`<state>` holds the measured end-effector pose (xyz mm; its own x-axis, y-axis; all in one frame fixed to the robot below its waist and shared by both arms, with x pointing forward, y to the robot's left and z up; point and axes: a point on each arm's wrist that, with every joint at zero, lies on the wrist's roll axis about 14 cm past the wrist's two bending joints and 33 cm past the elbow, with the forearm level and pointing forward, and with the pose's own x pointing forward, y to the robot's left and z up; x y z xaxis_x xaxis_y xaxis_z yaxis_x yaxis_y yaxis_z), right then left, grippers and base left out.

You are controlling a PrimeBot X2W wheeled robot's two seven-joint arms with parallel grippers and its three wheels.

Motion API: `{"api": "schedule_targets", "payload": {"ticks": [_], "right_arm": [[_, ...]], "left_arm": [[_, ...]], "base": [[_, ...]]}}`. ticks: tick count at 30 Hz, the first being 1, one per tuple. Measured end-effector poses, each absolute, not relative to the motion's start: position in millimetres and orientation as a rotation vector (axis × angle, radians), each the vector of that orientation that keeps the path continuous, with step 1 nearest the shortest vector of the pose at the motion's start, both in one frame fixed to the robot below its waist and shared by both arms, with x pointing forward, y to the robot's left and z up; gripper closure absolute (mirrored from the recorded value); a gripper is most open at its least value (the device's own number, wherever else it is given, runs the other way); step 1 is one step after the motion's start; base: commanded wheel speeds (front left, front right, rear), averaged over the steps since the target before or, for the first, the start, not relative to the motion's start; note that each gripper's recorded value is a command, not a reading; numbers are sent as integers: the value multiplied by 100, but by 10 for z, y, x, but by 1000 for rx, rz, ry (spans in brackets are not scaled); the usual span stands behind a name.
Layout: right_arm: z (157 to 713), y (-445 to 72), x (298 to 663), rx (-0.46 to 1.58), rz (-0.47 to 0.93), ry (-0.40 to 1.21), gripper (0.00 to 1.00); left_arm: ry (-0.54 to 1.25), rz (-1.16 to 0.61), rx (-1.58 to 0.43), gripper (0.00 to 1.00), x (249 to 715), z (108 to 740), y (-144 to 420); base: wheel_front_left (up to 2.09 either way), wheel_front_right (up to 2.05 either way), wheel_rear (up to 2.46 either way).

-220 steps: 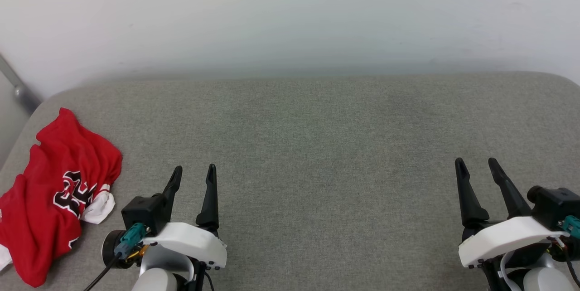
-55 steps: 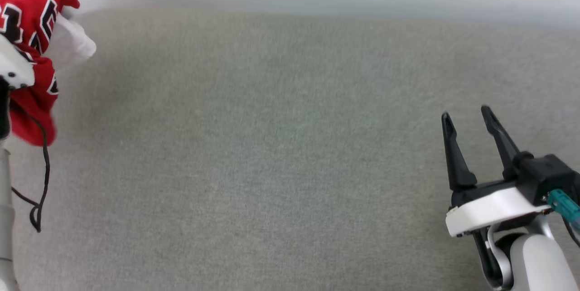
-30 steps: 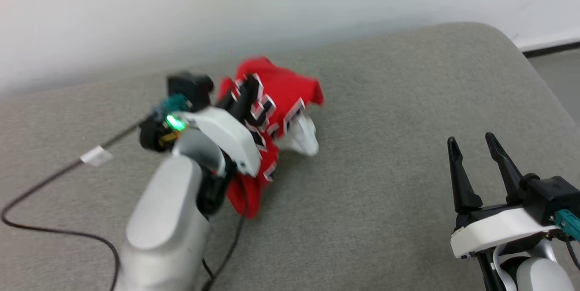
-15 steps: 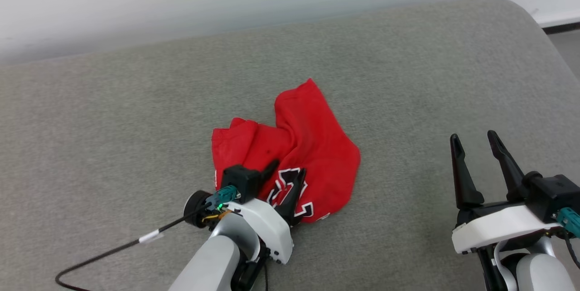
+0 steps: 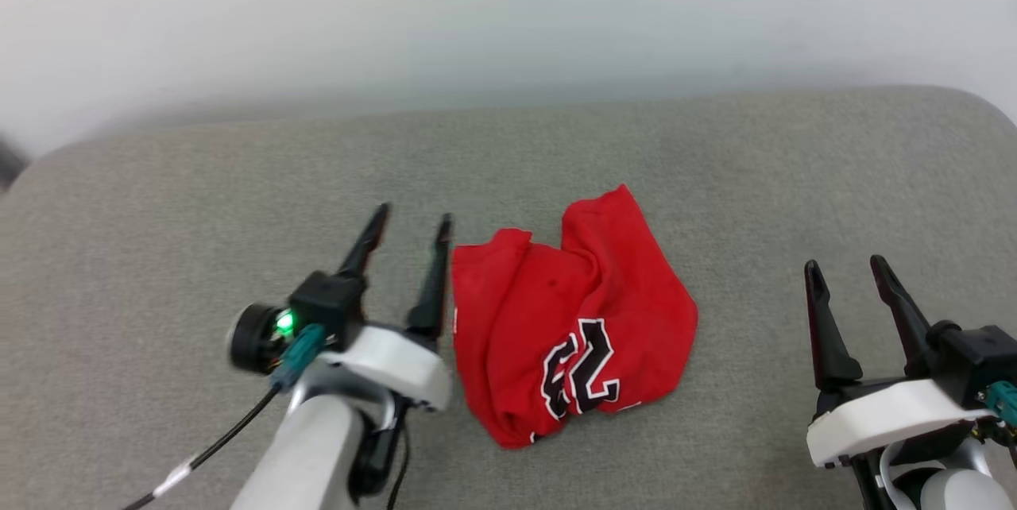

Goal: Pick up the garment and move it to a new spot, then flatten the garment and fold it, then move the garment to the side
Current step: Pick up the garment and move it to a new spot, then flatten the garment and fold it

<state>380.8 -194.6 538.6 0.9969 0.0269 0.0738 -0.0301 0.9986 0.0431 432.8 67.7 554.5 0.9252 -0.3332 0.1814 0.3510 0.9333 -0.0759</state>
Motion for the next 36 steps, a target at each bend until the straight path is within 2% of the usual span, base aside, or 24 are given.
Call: {"api": "schedule_targets", "payload": {"ticks": [6,10,28,36], "right_arm": [[5401,-1836,3772,45,61,-68,0],[5384,-1789,3733,47,75,-58,0],[5323,-1803,3673,70,70,-28,0],[4893,-1929,3806,146,29,172,0]], "left_arm": [[-151,-155,-70,0,4168,5433,1361],[-96,-111,-52,0,4033,5278,1569],[-77,-139,-51,0,3966,5287,1478],[-111,-117,-78,0,4022,5377,1497]], "base": [[0,0,0],[0,0,0],[0,0,0],[0,0,0]]}}
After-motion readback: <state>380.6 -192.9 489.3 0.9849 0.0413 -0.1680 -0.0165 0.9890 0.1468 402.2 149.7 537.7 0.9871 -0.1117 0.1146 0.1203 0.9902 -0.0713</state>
